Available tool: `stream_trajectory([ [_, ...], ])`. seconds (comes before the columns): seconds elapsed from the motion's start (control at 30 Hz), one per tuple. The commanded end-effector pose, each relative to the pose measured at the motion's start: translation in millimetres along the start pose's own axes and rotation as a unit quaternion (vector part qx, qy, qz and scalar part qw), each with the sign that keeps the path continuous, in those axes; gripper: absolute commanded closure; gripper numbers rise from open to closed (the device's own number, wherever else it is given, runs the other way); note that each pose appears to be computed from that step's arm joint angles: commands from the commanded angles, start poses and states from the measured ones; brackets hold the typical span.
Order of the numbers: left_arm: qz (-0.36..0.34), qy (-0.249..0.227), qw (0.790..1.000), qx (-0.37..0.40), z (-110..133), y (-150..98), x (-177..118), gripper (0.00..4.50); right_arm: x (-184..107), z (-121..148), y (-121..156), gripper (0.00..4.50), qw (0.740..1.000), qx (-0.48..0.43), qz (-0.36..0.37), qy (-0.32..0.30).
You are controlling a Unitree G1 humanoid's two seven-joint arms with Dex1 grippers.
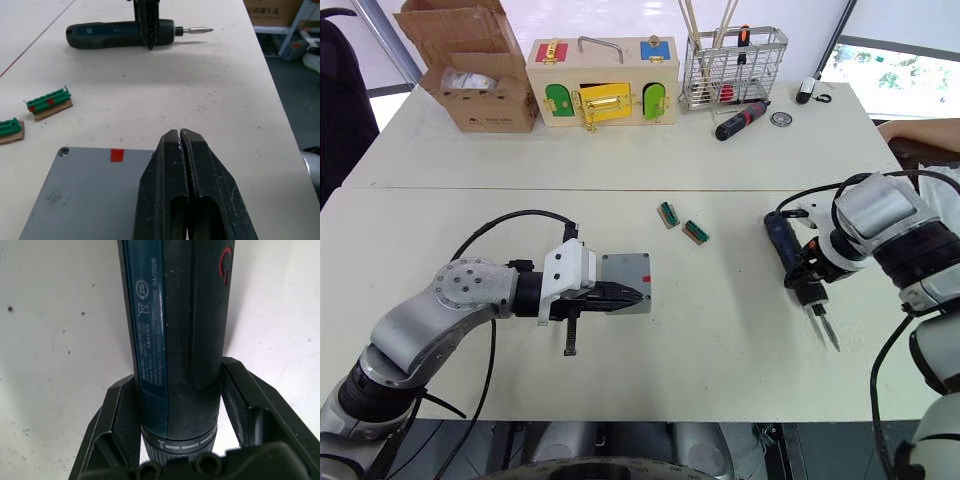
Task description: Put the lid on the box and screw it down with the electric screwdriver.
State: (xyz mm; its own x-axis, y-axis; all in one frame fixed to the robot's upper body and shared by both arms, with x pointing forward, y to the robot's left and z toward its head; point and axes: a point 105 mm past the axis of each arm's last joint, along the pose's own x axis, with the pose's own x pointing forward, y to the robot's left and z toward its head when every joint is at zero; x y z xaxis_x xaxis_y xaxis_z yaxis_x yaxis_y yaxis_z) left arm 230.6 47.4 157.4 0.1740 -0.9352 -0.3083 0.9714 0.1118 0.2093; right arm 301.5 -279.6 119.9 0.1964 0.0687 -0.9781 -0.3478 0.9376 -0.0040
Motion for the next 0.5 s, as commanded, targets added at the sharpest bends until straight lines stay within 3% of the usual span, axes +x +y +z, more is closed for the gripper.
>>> stream_trajectory([
  [0.03,0.003,-0.012,1.0,0.02,8.0,1.3,-1.5,4.5,14.4,-17.3,2.3,2.55,0.999,0.0,0.01,0.033],
  [0.2,0.001,-0.004,1.0,0.019,3.8,5.3,-2.8,4.5,16.0,-12.4,6.7,2.55,1.0,0.0,0.027,0.008],
  [0.37,0.01,0.005,1.0,-0.003,-5.7,14.8,-13.8,4.5,-12.2,39.6,5.5,2.55,0.984,0.05,0.073,-0.157],
  [0.5,0.01,0.006,1.0,-0.018,-9.1,32.1,-26.0,4.5,-84.7,69.9,5.6,2.55,0.904,0.152,0.186,-0.353],
])
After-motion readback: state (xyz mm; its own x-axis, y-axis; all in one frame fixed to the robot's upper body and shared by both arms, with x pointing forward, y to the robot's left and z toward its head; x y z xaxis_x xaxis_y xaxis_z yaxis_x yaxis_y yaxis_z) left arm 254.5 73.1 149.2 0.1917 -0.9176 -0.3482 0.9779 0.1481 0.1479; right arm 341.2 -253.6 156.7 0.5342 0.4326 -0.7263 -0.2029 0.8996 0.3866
